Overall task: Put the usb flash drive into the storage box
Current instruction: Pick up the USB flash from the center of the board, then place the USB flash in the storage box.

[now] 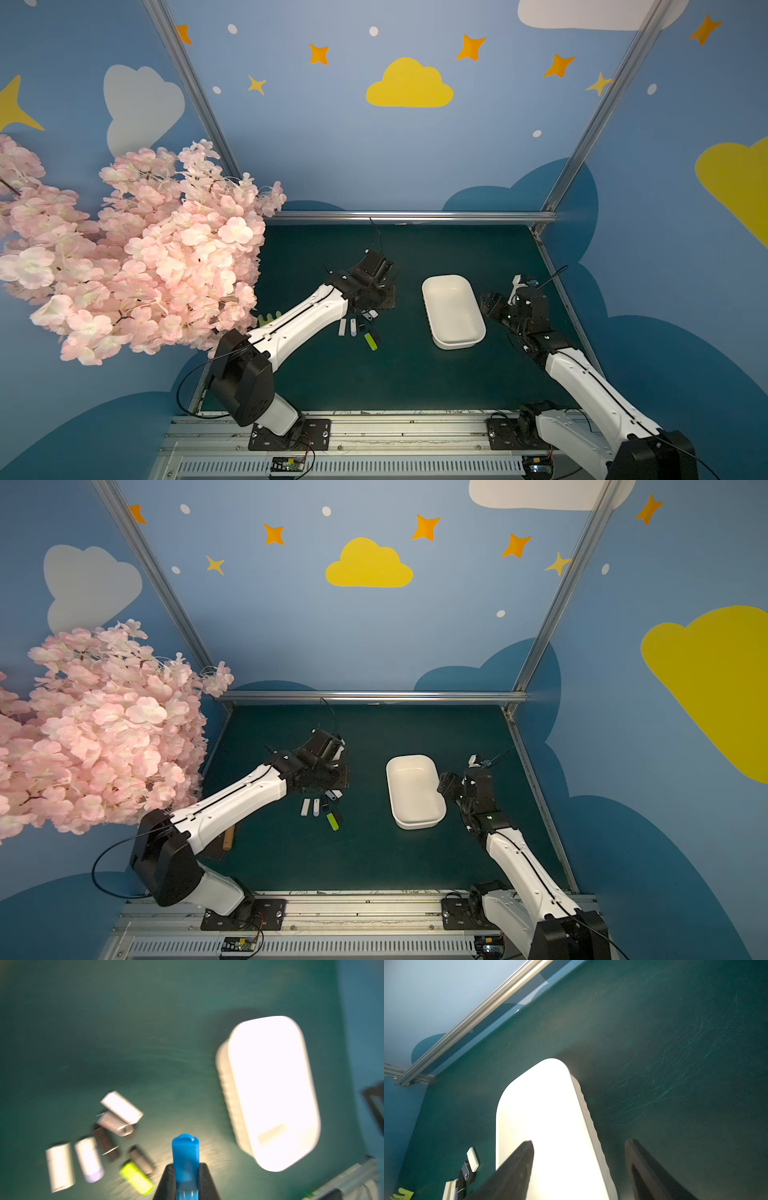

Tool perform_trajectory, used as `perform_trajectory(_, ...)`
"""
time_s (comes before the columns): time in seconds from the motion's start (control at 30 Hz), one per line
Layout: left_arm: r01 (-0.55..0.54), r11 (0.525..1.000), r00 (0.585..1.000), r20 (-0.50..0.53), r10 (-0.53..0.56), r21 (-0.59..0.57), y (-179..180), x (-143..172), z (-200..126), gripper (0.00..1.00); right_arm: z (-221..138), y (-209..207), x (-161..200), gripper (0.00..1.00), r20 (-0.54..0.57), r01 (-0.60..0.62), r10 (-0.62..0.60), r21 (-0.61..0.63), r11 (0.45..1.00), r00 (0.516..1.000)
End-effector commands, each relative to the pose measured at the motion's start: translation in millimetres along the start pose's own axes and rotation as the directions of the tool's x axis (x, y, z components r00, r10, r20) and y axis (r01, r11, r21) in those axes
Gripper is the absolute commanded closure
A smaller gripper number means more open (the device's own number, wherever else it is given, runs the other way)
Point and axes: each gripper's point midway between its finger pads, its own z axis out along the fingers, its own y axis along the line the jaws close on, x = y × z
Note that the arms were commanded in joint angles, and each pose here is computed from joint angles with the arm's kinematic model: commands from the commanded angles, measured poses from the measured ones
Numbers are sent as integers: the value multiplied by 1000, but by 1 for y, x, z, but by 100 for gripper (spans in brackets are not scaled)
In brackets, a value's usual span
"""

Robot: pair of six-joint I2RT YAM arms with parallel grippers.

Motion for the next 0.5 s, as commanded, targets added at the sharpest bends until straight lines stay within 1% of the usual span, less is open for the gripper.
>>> perform_trajectory(0.0, -23, 999, 999, -45, 24, 24, -37, -1, 20, 90, 0, -4, -4, 27, 22, -5, 5, 17, 1000, 1000)
perform_trajectory(0.07, -62, 998, 995, -73, 61, -3, -54, 1, 37, 91, 1, -5, -3, 27, 24, -3, 2, 25, 1000, 1000)
perform_trajectory(0.13, -111, 994, 989, -96, 111, 10, -77, 2, 52, 91, 4, -8, -2, 27, 21, -5, 4, 38, 999, 1000)
perform_trajectory(0.2, -153, 988, 980, -127, 150, -7, -93, 5, 69, 90, 6, -11, -1, 27, 17, -14, 14, 54, 998, 1000)
perform_trajectory(0.27, -182, 983, 973, -149, 175, -34, -102, 5, 83, 91, 5, -12, -1, 27, 7, -26, 26, 61, 998, 1000)
perform_trajectory(0.33, -196, 980, 970, -156, 188, -38, -111, 3, 96, 90, 5, -11, -1, 27, 5, -26, 26, 55, 998, 1000)
perform_trajectory(0.47, -210, 976, 962, -194, 194, -64, -118, 10, 127, 90, 6, -14, 1, 27, 4, -29, 29, 66, 997, 1000)
